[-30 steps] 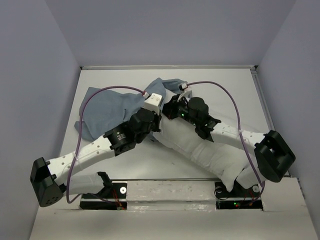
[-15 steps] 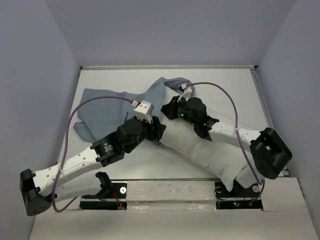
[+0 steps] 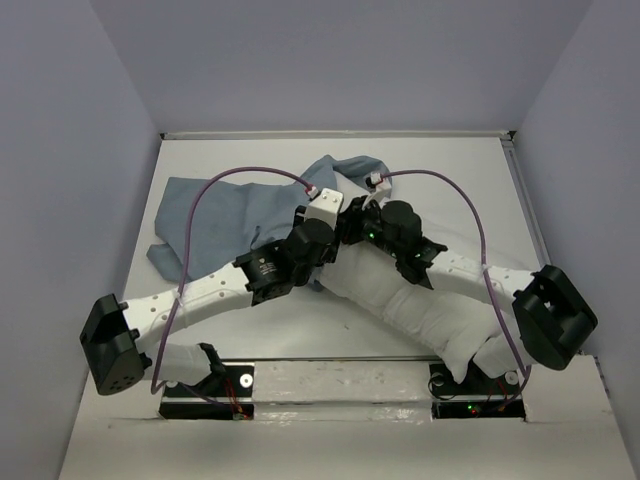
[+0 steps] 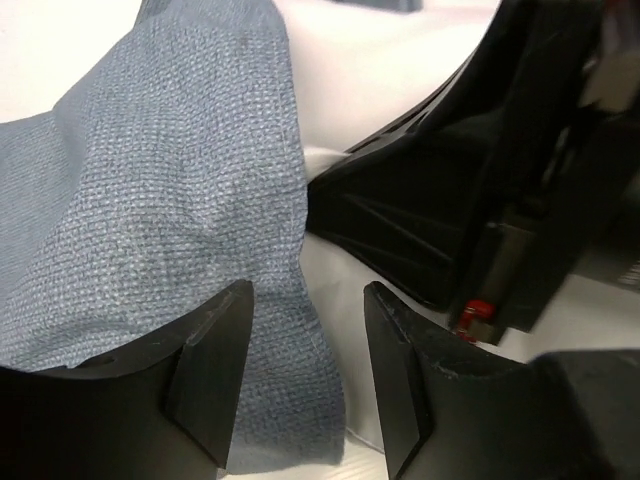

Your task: Put the pillow into the pillowcase

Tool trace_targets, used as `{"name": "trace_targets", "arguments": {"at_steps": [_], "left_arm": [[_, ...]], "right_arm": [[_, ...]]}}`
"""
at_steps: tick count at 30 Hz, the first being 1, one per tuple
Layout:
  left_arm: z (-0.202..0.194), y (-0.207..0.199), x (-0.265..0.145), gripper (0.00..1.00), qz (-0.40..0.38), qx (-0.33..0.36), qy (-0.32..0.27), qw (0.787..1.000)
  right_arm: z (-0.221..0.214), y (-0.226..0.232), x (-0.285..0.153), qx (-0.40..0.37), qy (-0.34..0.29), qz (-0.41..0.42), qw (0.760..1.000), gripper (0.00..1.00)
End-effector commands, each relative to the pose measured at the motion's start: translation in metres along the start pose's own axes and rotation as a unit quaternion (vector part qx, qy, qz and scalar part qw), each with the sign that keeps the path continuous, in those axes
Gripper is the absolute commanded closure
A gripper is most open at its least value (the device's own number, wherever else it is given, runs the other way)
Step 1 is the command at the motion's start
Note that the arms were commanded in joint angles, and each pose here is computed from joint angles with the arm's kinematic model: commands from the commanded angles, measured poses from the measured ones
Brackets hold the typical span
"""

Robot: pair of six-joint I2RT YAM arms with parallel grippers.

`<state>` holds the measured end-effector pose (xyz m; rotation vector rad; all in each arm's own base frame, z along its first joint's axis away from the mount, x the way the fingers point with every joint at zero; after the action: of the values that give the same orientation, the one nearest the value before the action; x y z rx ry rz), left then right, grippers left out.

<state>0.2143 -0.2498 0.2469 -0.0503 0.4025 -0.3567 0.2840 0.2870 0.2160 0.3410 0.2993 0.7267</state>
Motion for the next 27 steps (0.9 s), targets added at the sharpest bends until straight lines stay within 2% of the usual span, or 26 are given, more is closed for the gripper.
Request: {"name": "trace_targets", "arguments": {"at_steps": [1, 2, 3, 5, 6, 7, 9, 10, 12, 13, 15, 18, 19, 22, 24, 27], "left_arm": [[0.016, 0.01, 0.004, 0.45, 0.061, 0.031, -0.029, 0.997], [0.017, 0.012, 0.006, 0.49, 0.071, 0.033, -0.031, 0.996], [0.018, 0.014, 0.007, 0.64, 0.083, 0.035, -0.034, 0.995], [0.023, 0.016, 0.007, 0.84, 0.101, 0.025, -0.048, 0.993], [0.027, 0.015, 0.006, 0.93, 0.096, 0.016, -0.055, 0.994], [0.037, 0.006, 0.001, 1.0, 0.057, -0.011, -0.072, 0.996], [0.051, -0.007, -0.007, 1.0, -0.006, -0.043, -0.092, 0.995], [0.067, -0.023, -0.019, 1.0, -0.083, -0.07, -0.111, 0.988], [0.078, -0.041, -0.032, 1.0, -0.167, -0.107, -0.12, 0.973], [0.084, -0.058, -0.043, 1.0, -0.241, -0.113, -0.118, 0.957], [0.086, -0.08, -0.055, 1.0, -0.314, -0.125, -0.099, 0.936], [0.079, -0.1, -0.071, 1.0, -0.366, -0.133, -0.076, 0.918], [0.084, -0.108, -0.087, 1.0, -0.42, -0.14, -0.077, 0.893], [0.085, -0.111, -0.113, 1.0, -0.486, -0.177, -0.074, 0.852], [0.076, -0.108, -0.113, 1.0, -0.484, -0.188, -0.064, 0.852], [0.054, -0.096, -0.106, 1.0, -0.452, -0.196, -0.046, 0.869]], "right_arm": [[0.002, -0.002, -0.01, -0.004, 0.001, 0.0, 1.0, 1.0], [0.001, -0.002, -0.01, -0.003, 0.001, 0.0, 1.0, 1.0], [0.001, -0.001, -0.011, -0.002, 0.001, 0.001, 1.0, 1.0], [0.003, 0.002, -0.013, -0.001, -0.002, 0.012, 1.0, 1.0], [-0.001, 0.002, -0.014, 0.0, 0.001, 0.015, 1.0, 1.0], [-0.002, 0.005, -0.016, 0.004, -0.001, 0.032, 0.999, 1.0], [-0.005, 0.005, -0.017, 0.007, 0.002, 0.037, 0.999, 1.0], [-0.004, 0.009, -0.016, 0.014, -0.003, 0.053, 0.999, 1.0], [-0.004, 0.013, -0.012, 0.021, -0.007, 0.07, 0.997, 1.0], [0.0, 0.021, -0.009, 0.024, -0.015, 0.082, 0.996, 1.0], [0.019, 0.028, 0.005, 0.022, -0.039, 0.091, 0.995, 1.0], [0.041, 0.029, 0.016, 0.043, -0.086, 0.072, 0.993, 1.0], [0.057, 0.028, 0.019, 0.059, -0.118, 0.05, 0.99, 1.0], [0.081, 0.01, 0.02, 0.094, -0.174, -0.006, 0.98, 1.0], [0.093, -0.002, 0.016, 0.109, -0.198, -0.024, 0.974, 1.0], [0.12, -0.037, -0.009, 0.129, -0.248, -0.076, 0.957, 1.0]]}}
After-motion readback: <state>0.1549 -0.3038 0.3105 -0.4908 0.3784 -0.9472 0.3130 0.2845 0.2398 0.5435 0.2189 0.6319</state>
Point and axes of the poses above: each gripper's point midway between its finger pads, its own x axis out along the fingers, its own y axis along the line the jaws close on, z = x × y, the point moved 6 cm from there along -x, back along the fingers, and after that the axes turned 6 degrees about -x, right-handed, at the moved point
